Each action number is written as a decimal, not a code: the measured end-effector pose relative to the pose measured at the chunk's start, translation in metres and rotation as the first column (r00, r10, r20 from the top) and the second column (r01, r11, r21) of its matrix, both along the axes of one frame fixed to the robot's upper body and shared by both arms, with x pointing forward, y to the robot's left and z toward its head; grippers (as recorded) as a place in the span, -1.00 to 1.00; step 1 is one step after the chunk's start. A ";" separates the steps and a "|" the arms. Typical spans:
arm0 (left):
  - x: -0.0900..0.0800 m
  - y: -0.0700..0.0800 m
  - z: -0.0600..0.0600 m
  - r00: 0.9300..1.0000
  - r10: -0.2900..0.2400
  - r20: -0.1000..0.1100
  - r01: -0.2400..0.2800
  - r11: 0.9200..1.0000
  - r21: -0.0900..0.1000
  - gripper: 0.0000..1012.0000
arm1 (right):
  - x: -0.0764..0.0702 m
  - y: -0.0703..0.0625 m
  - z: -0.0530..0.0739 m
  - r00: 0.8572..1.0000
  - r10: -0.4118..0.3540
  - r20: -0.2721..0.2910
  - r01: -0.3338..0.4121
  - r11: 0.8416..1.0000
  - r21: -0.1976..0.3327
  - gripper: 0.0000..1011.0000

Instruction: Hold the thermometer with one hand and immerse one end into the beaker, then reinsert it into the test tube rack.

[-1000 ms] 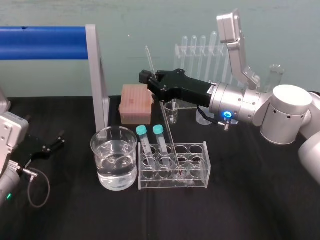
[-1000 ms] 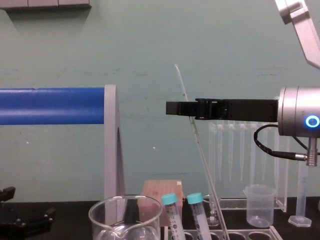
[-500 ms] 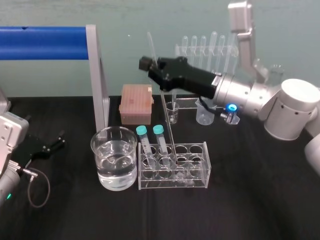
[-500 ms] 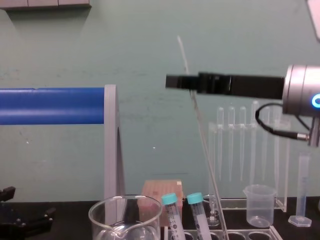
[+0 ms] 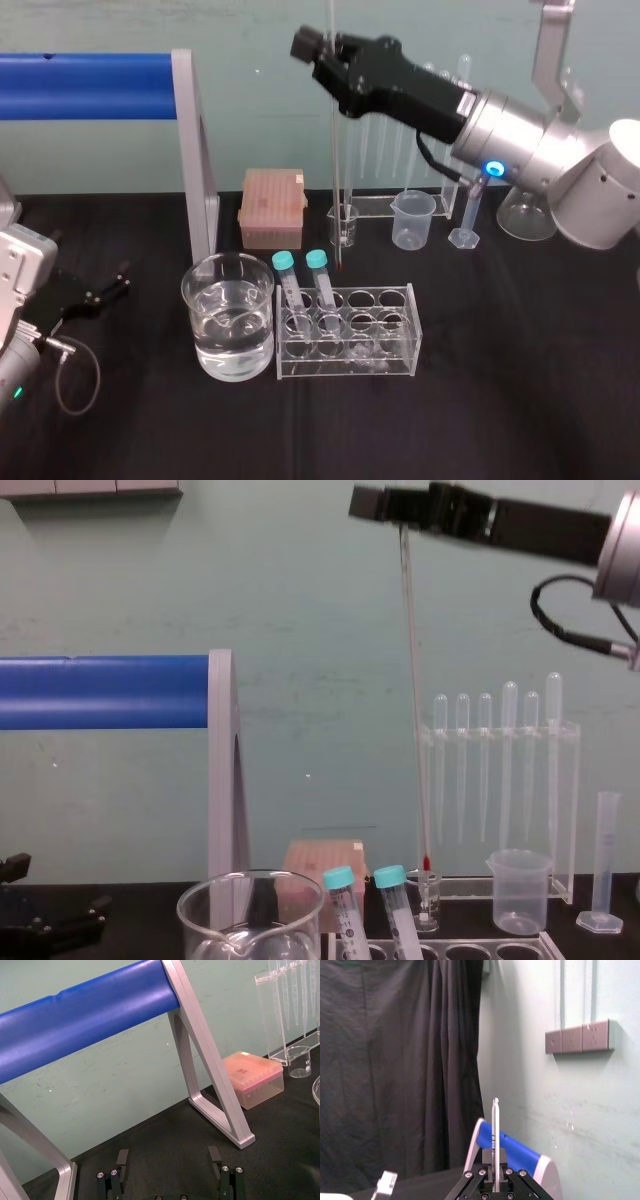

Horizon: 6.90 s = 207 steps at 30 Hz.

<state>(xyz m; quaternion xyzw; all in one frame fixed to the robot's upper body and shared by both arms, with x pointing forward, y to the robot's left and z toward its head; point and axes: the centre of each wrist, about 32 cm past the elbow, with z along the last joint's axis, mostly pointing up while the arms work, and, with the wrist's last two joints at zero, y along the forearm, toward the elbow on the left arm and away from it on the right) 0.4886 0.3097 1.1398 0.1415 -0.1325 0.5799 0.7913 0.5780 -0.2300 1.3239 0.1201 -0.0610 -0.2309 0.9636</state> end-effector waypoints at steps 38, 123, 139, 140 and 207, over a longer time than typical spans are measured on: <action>0.000 0.000 0.000 1.000 0.000 0.000 0.000 1.000 0.000 0.99 | 0.063 0.097 -0.037 0.956 0.291 0.042 -0.293 0.955 0.042 -0.89; 0.000 0.000 0.000 1.000 0.000 0.000 0.000 1.000 0.000 0.99 | 0.053 0.103 -0.103 0.969 0.244 -0.044 -0.246 0.968 -0.045 -0.89; 0.000 0.000 0.000 1.000 0.000 0.000 0.000 1.000 0.000 0.99 | 0.051 0.103 -0.104 0.968 0.246 -0.046 -0.248 0.968 -0.047 -0.89; 0.000 0.000 0.000 1.000 0.000 0.000 0.000 1.000 0.000 0.99 | 0.051 0.103 -0.104 0.968 0.246 -0.046 -0.248 0.968 -0.047 -0.89; 0.000 0.000 0.000 1.000 0.000 0.000 0.000 1.000 0.000 0.99 | 0.048 0.103 -0.104 0.967 0.249 -0.051 -0.251 0.966 -0.055 -0.89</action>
